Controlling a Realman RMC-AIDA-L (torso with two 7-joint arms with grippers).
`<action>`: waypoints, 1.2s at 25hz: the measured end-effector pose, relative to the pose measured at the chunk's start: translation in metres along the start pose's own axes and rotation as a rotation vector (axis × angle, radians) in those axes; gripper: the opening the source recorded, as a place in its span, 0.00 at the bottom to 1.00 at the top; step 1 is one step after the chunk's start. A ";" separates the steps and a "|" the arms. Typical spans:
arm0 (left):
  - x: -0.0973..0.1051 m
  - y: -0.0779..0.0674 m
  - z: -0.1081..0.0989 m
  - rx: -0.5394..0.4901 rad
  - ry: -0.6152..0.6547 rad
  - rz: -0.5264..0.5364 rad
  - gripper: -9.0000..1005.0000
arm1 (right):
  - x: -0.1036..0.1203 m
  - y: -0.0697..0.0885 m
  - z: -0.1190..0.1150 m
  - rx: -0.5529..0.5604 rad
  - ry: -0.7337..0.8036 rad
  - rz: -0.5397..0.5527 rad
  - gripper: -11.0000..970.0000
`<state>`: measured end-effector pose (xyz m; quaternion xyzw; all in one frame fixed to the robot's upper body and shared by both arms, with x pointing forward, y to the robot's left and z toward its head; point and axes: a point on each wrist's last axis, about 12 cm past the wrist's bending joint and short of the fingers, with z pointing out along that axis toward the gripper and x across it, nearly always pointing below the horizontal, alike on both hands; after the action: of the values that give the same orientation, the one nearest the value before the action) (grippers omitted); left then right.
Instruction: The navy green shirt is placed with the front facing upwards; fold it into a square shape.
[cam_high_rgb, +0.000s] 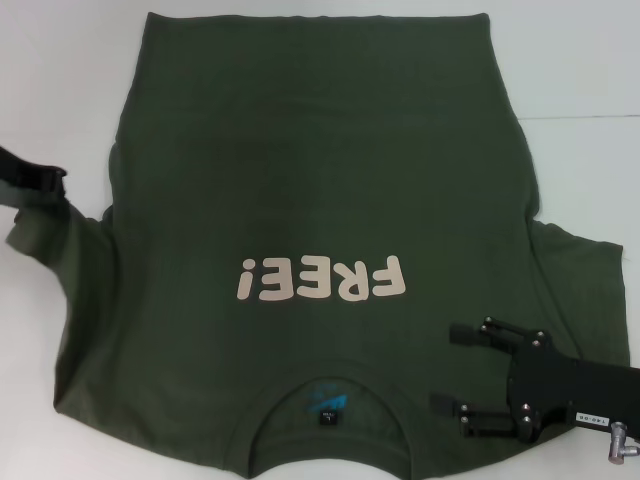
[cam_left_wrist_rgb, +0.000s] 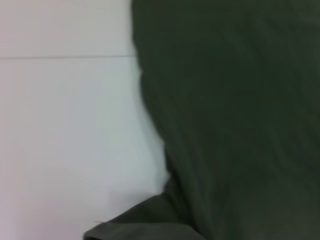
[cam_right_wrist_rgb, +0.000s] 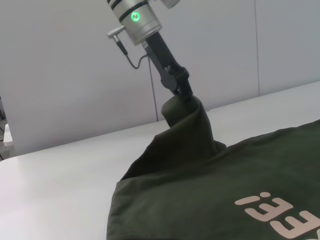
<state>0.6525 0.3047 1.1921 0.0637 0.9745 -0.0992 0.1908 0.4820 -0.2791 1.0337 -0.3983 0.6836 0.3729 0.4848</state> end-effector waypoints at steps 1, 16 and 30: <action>-0.001 -0.003 0.000 0.005 0.001 0.007 0.03 | 0.000 0.000 0.000 0.000 0.000 0.000 0.96; -0.005 -0.075 0.027 0.082 0.054 0.141 0.03 | 0.000 0.000 0.001 -0.003 0.001 0.001 0.96; 0.015 -0.082 0.054 0.120 0.077 0.098 0.12 | 0.002 0.002 0.002 -0.006 -0.004 0.008 0.96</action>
<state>0.6444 0.2147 1.1513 0.1263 0.9692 -0.1454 0.1536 0.4801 -0.2771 1.0319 -0.3965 0.6829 0.3777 0.4835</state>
